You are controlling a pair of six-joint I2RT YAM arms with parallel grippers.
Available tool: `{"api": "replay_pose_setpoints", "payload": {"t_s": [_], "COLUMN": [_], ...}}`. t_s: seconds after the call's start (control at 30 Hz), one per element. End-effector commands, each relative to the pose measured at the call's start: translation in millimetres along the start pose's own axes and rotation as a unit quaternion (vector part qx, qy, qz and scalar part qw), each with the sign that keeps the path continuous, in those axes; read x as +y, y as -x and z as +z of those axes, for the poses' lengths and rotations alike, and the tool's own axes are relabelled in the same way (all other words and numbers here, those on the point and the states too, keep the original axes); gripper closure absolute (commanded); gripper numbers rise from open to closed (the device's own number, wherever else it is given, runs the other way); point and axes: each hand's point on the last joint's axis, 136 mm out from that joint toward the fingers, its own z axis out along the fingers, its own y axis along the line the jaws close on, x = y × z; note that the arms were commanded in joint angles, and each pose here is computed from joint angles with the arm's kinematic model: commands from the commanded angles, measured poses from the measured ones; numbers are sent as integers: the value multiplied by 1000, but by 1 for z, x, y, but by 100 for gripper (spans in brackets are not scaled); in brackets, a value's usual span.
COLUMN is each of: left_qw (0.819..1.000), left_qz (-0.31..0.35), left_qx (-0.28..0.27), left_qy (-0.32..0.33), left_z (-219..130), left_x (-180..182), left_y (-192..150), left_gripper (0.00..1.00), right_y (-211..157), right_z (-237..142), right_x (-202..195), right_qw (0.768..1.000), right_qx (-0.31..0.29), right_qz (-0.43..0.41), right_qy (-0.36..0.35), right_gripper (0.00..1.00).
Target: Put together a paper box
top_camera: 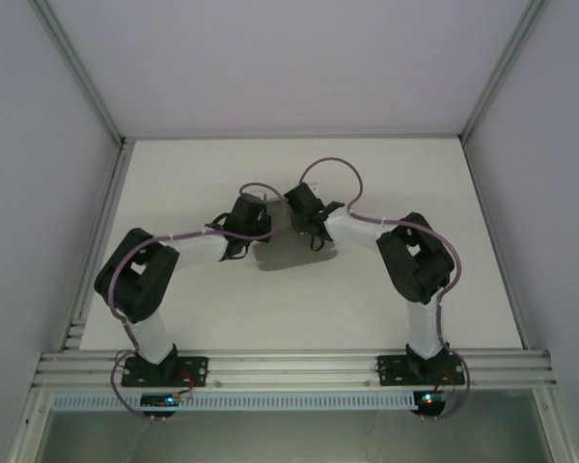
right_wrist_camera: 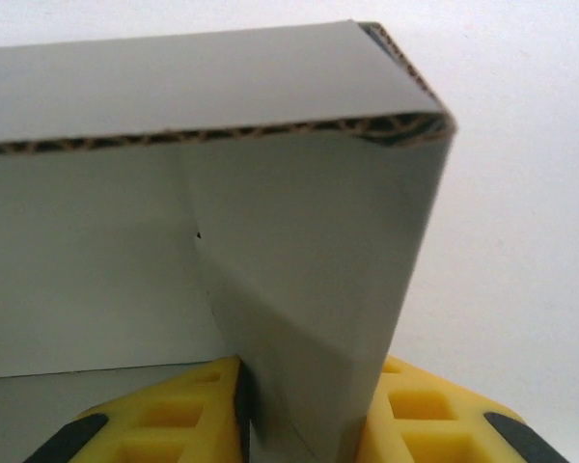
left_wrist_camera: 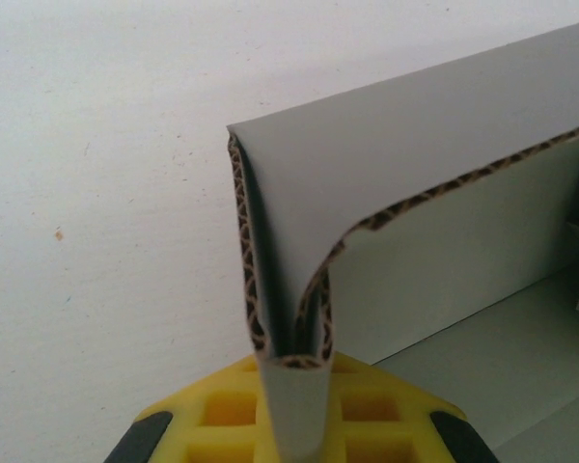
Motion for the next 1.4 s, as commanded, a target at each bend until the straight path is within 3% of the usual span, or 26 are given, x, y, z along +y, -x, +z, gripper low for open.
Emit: {"api": "replay_pose_setpoints", "payload": {"t_s": [0.0,0.17,0.3,0.47,0.57,0.63,0.7,0.77,0.9,1.1,1.23,1.37], "left_qw": [994,996,996,996,997,997,997,996,996,996,996,997], "left_qz": [34,32,30,28,24,22,21,23,28,34,33,28], "left_qx": [10,6,9,11,9,10,10,13,15,20,18,17], "left_qy": [-101,-88,-83,-82,-79,-80,-80,-80,-85,-79,-77,-74], "left_z": [-12,-12,-11,-10,-9,-9,-8,-7,-7,-6,-7,-7], "left_x": [-59,-56,-53,-53,-52,-53,-53,-53,-53,-51,-50,-50], "left_y": [-2,1,-1,-2,-1,-1,-2,-4,-7,-11,-10,-8], "left_gripper": [100,100,100,100,100,100,100,100,100,100,100,100], "right_y": [-43,-44,-47,-31,-15,-8,2,10,21,20,16,9], "right_z": [12,10,13,11,5,0,-8,-16,-27,-24,-18,-12], "right_x": [-40,-74,-81,-62,-47,-39,-30,-24,-31,-39,-58,-78], "right_qw": [992,974,970,987,995,997,997,996,993,992,996,996], "right_qx": [59,68,73,25,-12,-36,-60,-82,-108,-97,-85,-70], "right_qz": [3,-29,-24,-15,-22,-28,-33,-43,-32,8,7,6], "right_qy": [-109,-214,-230,-158,-97,-63,-27,4,23,77,21,-61], "right_gripper": [88,88,87,87,96,96,86,70,66,75,90,93]}}
